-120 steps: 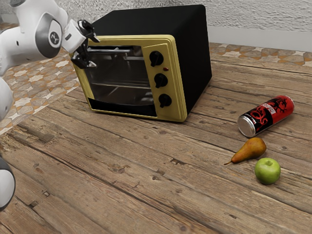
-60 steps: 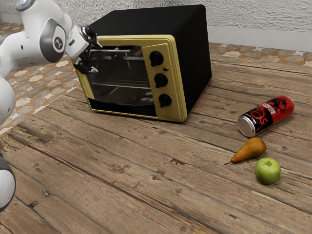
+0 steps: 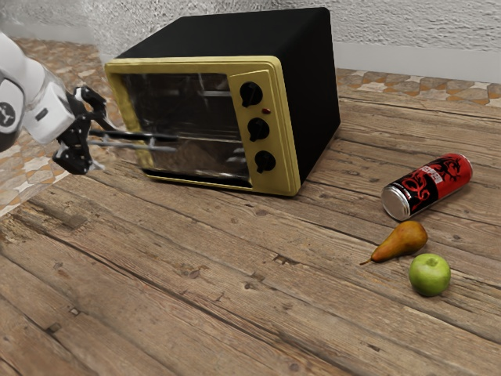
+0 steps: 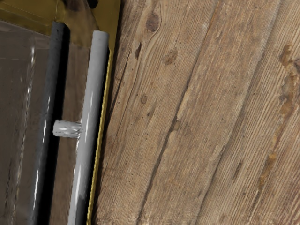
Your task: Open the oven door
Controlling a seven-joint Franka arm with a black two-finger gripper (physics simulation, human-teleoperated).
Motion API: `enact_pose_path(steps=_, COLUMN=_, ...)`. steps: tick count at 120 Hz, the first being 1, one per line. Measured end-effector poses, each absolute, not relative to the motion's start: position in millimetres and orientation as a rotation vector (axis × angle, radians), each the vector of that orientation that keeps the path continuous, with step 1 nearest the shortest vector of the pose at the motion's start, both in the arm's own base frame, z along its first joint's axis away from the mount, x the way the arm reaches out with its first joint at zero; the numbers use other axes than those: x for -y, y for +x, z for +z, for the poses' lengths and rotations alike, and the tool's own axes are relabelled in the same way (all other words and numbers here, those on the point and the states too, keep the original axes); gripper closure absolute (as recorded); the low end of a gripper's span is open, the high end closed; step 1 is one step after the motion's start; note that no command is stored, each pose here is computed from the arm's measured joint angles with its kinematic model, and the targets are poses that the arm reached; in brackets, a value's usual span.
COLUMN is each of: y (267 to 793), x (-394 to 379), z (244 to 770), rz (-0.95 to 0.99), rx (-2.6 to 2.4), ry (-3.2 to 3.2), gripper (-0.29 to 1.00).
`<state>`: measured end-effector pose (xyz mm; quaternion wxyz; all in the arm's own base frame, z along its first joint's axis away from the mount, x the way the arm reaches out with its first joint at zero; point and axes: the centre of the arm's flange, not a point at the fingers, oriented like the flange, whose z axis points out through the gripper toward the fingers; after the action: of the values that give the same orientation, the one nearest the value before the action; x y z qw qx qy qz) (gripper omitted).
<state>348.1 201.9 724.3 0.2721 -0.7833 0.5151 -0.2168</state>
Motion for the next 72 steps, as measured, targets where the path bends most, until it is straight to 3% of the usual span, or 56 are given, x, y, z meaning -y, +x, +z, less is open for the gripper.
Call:
enact_pose_path(steps=2, y=297, x=-185, z=787, rz=-0.676, rx=-1.321, ry=-2.002, gripper=0.06)
enact_pose_path(steps=6, y=258, x=-153, z=891, rz=-0.806, rx=-1.269, ry=-1.853, gripper=0.05)
enact_pose_path(steps=9, y=276, x=-115, z=941, rz=-0.834, rx=-1.307, ry=-1.783, gripper=0.05)
enact_pose_path(steps=13, y=324, x=-74, z=959, rz=-0.815, rx=-1.381, ry=-1.782, gripper=0.04)
enact_pose_path(steps=22, y=469, x=-43, z=892, rz=-0.716, rx=-1.566, ry=-2.048, gripper=0.03)
enact_pose_path(steps=34, y=566, x=-48, z=758, rz=-0.46, rx=-1.61, ry=-2.493, gripper=0.01)
enact_pose_path(steps=46, y=583, x=-65, z=703, rz=-0.274, rx=-1.442, ry=-2.769, gripper=0.01)
enact_pose_path(steps=72, y=581, x=-47, z=684, rz=-0.069, rx=-1.052, ry=-2.975, gripper=0.0)
